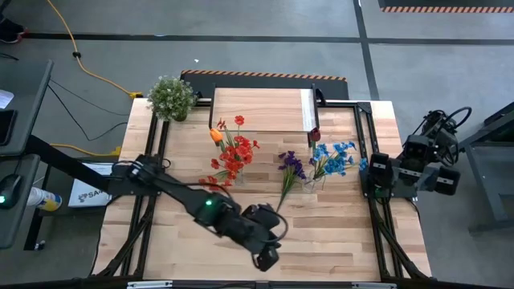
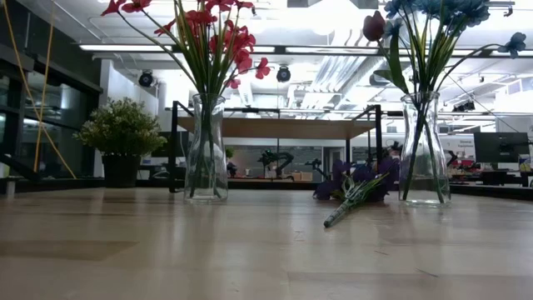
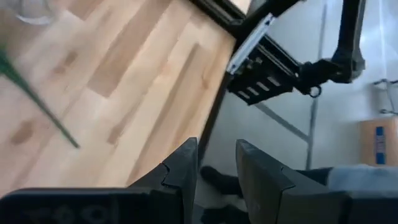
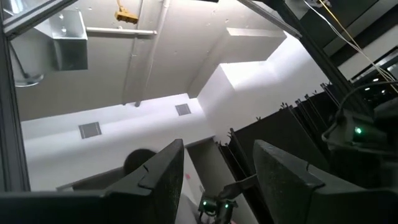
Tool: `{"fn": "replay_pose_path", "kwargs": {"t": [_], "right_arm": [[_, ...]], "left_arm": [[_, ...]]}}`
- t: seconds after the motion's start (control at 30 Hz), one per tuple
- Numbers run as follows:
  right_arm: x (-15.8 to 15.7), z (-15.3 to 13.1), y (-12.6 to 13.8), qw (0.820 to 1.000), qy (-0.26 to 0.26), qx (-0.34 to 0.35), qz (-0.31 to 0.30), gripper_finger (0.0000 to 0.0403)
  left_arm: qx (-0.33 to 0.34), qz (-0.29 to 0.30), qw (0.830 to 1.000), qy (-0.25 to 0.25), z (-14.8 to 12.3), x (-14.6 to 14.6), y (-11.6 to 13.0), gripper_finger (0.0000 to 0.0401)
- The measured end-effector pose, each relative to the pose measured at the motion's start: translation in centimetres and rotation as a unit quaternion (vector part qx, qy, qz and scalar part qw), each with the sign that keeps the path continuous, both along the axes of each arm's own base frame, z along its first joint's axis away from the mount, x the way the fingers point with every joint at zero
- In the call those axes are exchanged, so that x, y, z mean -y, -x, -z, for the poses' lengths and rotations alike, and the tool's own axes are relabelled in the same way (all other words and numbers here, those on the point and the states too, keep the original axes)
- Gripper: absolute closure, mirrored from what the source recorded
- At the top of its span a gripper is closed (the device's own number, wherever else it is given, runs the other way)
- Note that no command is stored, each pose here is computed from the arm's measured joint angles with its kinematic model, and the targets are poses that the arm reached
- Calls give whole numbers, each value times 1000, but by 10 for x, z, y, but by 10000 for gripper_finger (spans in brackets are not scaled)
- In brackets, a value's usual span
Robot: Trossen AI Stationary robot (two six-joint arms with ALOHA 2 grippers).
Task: Pick and place flowers into a vace then onto a shelf
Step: Put the violet flowers into the right transparent vase
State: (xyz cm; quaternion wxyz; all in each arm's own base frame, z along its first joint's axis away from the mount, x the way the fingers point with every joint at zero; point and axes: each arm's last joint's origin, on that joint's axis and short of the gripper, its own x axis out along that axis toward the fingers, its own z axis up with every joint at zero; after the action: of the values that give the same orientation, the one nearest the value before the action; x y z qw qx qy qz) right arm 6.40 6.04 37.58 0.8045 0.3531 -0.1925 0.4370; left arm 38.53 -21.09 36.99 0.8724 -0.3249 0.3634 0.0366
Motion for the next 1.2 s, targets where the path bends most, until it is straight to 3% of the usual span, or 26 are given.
{"fn": "replay_pose_path", "kwargs": {"t": [0.23,0.37,0.63,0.8,1.2], "right_arm": [[-1,2,-1,1000,4,-12,7,219],[-1,2,-2,1000,7,-15,7,219],[-2,4,-3,1000,16,-20,8,219],[-2,4,-3,999,27,-9,21,219],[-2,4,-2,999,34,-2,12,219]], "left_arm": [[-57,-50,997,10,23,-11,-13,256],[-57,-79,995,12,27,-16,-19,256],[-13,-158,986,-53,28,-22,-21,256],[-4,-168,984,-60,27,-22,-22,256],[-9,-168,983,-67,61,-10,-43,256]]}}
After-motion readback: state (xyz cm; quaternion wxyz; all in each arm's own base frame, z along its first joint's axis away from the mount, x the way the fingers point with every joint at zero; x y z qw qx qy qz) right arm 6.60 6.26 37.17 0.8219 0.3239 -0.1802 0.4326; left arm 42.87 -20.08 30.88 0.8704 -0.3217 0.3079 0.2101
